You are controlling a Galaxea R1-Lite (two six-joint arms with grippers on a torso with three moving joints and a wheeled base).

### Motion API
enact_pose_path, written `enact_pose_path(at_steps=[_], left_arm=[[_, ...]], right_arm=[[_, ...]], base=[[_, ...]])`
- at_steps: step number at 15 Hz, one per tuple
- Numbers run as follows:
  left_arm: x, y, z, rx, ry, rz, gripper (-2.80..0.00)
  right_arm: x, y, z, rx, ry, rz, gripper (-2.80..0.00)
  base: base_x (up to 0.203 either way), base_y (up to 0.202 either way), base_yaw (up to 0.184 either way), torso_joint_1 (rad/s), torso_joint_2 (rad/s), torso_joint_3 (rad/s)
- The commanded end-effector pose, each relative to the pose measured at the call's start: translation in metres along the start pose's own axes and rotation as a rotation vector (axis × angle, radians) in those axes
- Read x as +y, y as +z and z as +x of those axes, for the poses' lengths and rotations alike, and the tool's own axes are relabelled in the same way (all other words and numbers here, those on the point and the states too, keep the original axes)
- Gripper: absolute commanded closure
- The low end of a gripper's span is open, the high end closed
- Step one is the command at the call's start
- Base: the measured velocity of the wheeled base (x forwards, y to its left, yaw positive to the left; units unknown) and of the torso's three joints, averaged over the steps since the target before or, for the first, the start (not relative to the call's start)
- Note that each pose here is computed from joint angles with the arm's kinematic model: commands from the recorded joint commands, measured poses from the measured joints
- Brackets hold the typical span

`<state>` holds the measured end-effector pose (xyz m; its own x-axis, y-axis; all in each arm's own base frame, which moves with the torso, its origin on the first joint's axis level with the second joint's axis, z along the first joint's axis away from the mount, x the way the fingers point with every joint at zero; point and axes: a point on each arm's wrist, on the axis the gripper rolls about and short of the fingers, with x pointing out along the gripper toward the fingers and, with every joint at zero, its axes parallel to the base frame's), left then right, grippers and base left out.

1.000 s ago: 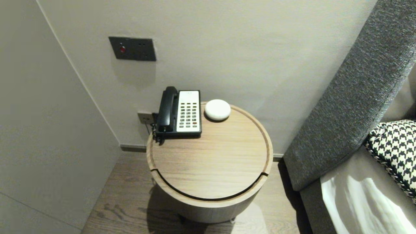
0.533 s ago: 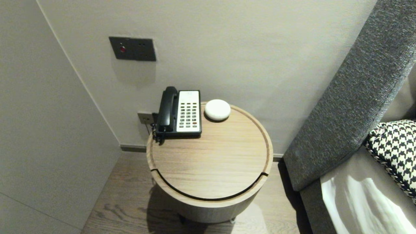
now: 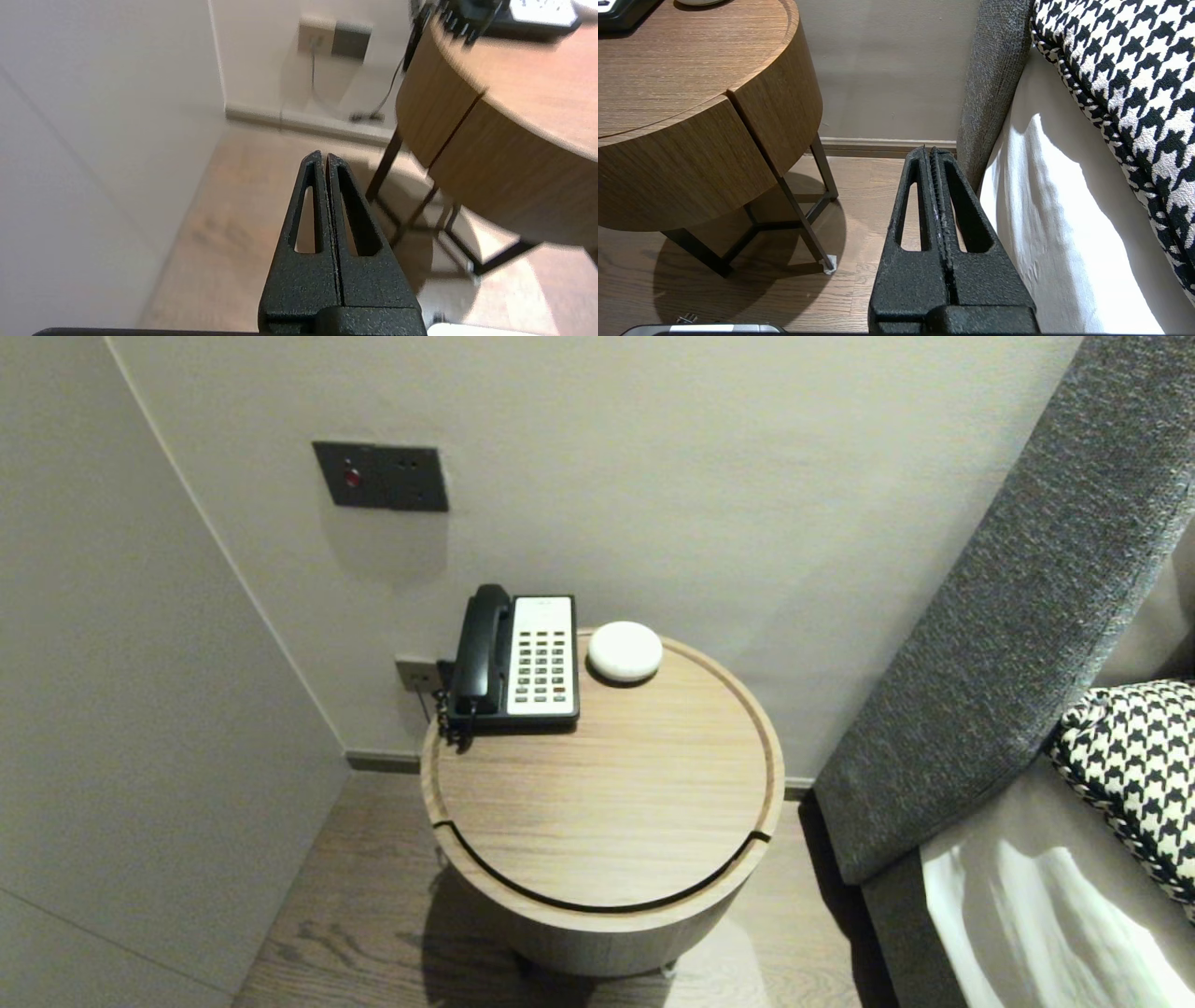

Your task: Open the nightstand drawer

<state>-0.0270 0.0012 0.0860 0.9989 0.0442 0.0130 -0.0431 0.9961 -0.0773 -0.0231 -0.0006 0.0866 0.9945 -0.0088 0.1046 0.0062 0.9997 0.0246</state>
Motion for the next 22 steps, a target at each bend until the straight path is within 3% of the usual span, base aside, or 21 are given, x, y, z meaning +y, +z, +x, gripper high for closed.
enact_pose_path(at_steps=[1,3,22], left_arm=[[-0.0004,-0.0053,0.0036,-0.025,-0.029,0.041,0.0],[-0.0004,-0.0071,0.0041,-0.019,-0.036,0.067,0.0],[-0.0006,-0.0073,0.004,-0.017,-0.044,0.061,0.0]], right_arm=[[-0.0002,-0.0113,0.0021,0.041,0.0,-0.001,0.0],[-0.0002,-0.0113,0.0021,0.041,0.0,-0.001,0.0],[-0.0003,-0.011,0.002,0.036,-0.001,-0.007,0.0]], base=[[0.0,0.0,0.0,0.0,0.0,0.0],[0.0,0.0,0.0,0.0,0.0,0.0],[0.0,0.0,0.0,0.0,0.0,0.0]])
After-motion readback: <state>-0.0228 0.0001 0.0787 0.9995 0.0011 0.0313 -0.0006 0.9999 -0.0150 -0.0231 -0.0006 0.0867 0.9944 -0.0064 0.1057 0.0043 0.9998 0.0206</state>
